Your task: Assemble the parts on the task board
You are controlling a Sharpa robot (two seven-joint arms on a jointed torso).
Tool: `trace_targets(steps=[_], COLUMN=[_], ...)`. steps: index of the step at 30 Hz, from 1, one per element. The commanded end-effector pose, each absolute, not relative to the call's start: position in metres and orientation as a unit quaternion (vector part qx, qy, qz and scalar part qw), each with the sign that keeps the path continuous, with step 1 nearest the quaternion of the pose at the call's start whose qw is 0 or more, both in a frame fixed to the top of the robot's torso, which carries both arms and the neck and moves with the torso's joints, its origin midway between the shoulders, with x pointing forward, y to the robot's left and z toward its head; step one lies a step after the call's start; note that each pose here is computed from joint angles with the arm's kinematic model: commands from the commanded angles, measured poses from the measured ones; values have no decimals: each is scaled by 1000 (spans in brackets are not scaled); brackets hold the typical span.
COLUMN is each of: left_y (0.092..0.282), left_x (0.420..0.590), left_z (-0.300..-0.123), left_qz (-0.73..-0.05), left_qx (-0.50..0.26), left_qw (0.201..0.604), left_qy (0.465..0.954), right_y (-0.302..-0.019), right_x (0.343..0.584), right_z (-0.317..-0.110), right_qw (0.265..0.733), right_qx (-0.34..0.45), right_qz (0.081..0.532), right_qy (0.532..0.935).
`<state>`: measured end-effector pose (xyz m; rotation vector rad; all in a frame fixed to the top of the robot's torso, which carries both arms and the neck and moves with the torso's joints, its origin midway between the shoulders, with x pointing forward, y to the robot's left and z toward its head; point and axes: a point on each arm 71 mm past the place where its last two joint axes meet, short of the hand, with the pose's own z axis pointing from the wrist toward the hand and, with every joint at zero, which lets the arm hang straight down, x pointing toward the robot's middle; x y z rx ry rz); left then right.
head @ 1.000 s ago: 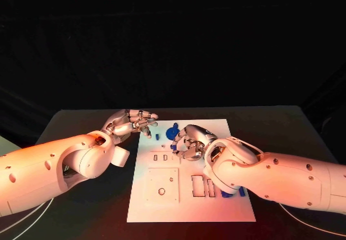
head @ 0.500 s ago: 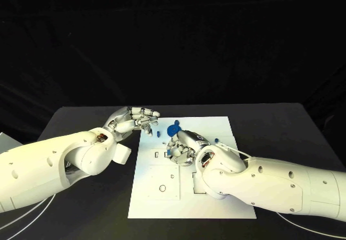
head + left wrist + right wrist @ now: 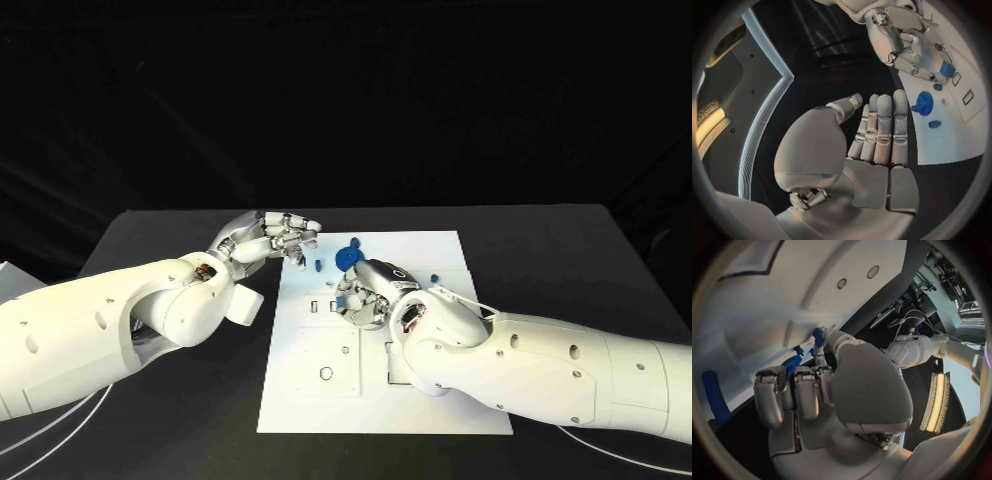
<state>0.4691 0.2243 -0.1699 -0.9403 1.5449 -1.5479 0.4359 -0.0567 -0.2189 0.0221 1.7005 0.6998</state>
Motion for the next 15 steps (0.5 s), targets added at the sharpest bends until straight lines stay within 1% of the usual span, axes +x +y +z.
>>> trace_targets(steps=[1, 15], left_y=[222, 222], left_x=[468, 468], left_z=[-168, -169], left_qz=[-608, -608], left_qx=[-360, -359], left_qw=[368, 366], left_qy=[604, 607], right_y=[-55, -55], right_x=[435, 435], right_z=[-219, -222], right_qw=[615, 614], right_qx=[-5, -8], right_qz=[301, 298], right_qy=[729, 731])
